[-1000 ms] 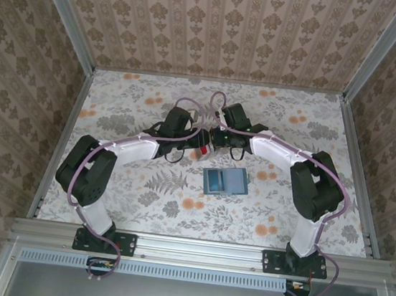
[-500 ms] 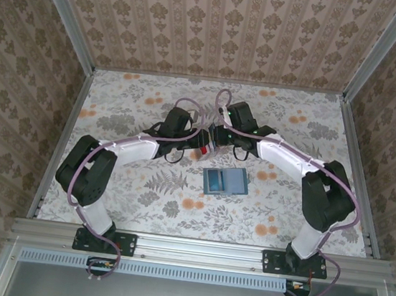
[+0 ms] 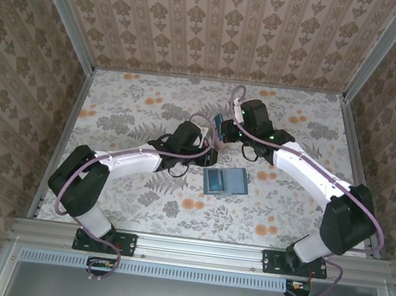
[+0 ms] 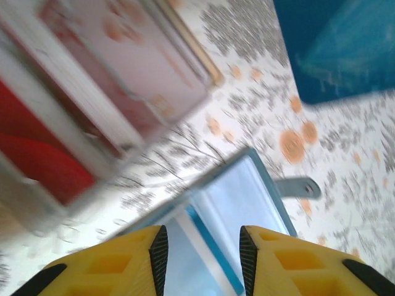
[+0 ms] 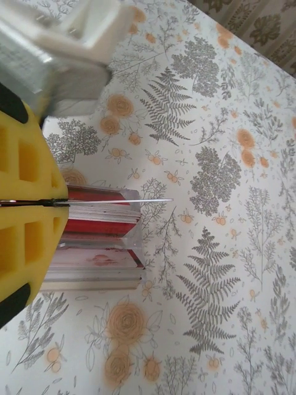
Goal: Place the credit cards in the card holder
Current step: Pick up the credit card from the storage box, then rotate the card holder at the center of the table.
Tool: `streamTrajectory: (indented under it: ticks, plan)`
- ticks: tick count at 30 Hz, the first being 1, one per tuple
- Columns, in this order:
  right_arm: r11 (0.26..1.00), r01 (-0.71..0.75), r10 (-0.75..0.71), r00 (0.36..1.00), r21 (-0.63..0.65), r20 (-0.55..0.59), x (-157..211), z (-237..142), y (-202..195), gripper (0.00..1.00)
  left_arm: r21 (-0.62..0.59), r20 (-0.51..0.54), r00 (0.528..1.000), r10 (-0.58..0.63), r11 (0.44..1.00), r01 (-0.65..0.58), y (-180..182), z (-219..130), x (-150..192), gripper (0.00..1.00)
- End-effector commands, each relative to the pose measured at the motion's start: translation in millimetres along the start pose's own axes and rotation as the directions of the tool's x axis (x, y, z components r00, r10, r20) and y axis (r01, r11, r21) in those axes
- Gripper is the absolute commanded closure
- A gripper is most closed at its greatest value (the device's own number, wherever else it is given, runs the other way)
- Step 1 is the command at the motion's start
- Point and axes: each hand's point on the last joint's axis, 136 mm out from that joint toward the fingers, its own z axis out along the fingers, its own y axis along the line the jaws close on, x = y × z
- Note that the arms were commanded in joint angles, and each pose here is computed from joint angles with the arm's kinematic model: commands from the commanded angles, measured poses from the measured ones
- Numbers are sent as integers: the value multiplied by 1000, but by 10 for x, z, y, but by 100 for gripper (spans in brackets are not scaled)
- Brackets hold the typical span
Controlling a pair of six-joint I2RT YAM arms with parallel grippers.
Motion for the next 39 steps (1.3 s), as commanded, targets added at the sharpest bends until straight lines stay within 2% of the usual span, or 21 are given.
streamTrajectory:
  ticks: [1,4,11,15,20,26,29,35,39]
  plan:
    - [999,-25,25,1000,33,14,30,-211,-111,92,-48,-50,998,26,998,-28,68,52,117,62]
    - [998,-42,42,999,50,1,161,-358,-195,92,-89,-74,997,-32,996,25,220,173,93,63]
    - [991,-94,102,991,96,-84,751,-790,-343,92,-67,-100,995,-21,998,14,178,423,-102,63]
    - [990,-138,140,970,22,-198,1207,-1002,-225,92,-105,-139,989,-57,994,43,320,568,-108,63]
    - [976,-218,203,911,-2,-358,1817,-1060,-166,92,-113,-138,980,-141,986,126,559,684,-155,63]
    - [948,-319,298,871,12,-390,2172,-1060,-151,92,-136,-115,980,-162,980,146,763,637,-195,63]
    - [946,-320,309,850,47,-427,2308,-1045,-192,92,-93,-115,984,-137,988,127,655,652,-240,63]
    - [929,-337,368,815,150,-448,2501,-996,-345,93,-63,-137,991,-5,998,-3,345,660,-220,62]
    - [921,-326,389,797,212,-462,2625,-901,-453,93,-102,-112,992,63,992,-75,263,634,-193,62]
